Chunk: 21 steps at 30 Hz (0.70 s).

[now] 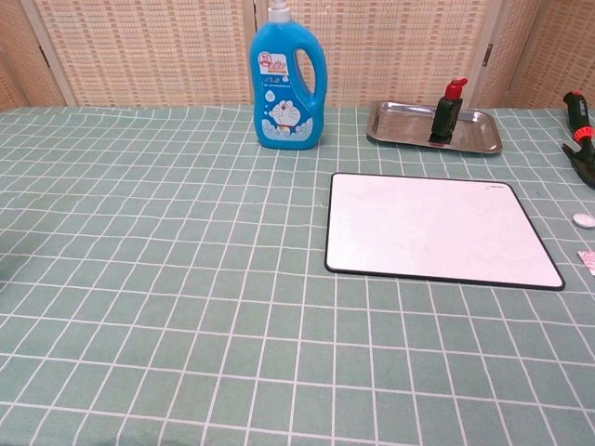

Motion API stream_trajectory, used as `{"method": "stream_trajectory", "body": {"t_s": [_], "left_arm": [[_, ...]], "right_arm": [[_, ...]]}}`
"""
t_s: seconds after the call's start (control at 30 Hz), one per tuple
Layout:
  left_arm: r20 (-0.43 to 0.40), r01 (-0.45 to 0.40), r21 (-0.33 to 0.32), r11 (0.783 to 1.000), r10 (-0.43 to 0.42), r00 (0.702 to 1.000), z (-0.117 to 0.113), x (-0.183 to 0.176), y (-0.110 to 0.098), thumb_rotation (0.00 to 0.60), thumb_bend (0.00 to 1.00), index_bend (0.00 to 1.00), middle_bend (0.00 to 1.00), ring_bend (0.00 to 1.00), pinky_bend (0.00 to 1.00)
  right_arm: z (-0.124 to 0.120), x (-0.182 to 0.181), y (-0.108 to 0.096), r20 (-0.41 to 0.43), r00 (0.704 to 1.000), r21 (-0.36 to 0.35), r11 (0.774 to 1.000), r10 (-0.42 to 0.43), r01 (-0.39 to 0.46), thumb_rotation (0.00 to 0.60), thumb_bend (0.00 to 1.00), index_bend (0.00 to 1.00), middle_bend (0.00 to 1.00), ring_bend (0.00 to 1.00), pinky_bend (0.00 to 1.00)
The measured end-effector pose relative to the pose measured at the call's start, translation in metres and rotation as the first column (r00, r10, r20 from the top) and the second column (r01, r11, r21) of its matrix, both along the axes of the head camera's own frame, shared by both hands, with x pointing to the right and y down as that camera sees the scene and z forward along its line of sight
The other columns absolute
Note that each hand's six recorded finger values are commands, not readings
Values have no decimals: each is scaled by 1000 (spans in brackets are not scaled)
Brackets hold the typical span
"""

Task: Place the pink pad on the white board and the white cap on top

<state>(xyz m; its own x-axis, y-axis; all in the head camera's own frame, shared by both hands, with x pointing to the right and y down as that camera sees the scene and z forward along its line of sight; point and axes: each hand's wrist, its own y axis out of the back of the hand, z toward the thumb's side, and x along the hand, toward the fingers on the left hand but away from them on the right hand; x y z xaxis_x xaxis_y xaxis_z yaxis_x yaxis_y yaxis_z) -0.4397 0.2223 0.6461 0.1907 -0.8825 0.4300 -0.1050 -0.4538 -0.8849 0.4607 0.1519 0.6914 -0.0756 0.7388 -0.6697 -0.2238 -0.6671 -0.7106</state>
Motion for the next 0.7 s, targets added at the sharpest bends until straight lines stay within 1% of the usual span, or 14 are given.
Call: {"method": "stream_trajectory", "body": {"t_s": [0.33,0.47,0.5,0.6,0.7], "left_arm": [[0,1,-6,1000,-1,1000,1,0,0,600,183,0,0,0,0],[-4,4,-11,1000,-4,1000,2,-1,0,600,183,0,0,0,0],[-4,4,-12,1000,-4,1000,2,-1,0,600,183,0,0,0,0],[-5,5,-15,1000,-5,1000,2,-1,0,600,183,0,0,0,0],[-7,7,-17,1000,-7,1000,3,-1,0,600,183,0,0,0,0]], "right_arm": [[4,-1,1,-21,1000,-1,1000,-20,20,600,0,458,970,835,757],[11,-1,4,-26,1000,-35,999,-3,2,600,0,375,970,835,758],[13,-1,5,-24,1000,-45,999,4,-5,600,0,372,970,835,758],[18,-3,7,-8,1000,-74,997,26,-27,600,0,396,971,835,758],[21,-6,7,7,999,-85,996,34,-33,600,0,419,970,835,757]]}}
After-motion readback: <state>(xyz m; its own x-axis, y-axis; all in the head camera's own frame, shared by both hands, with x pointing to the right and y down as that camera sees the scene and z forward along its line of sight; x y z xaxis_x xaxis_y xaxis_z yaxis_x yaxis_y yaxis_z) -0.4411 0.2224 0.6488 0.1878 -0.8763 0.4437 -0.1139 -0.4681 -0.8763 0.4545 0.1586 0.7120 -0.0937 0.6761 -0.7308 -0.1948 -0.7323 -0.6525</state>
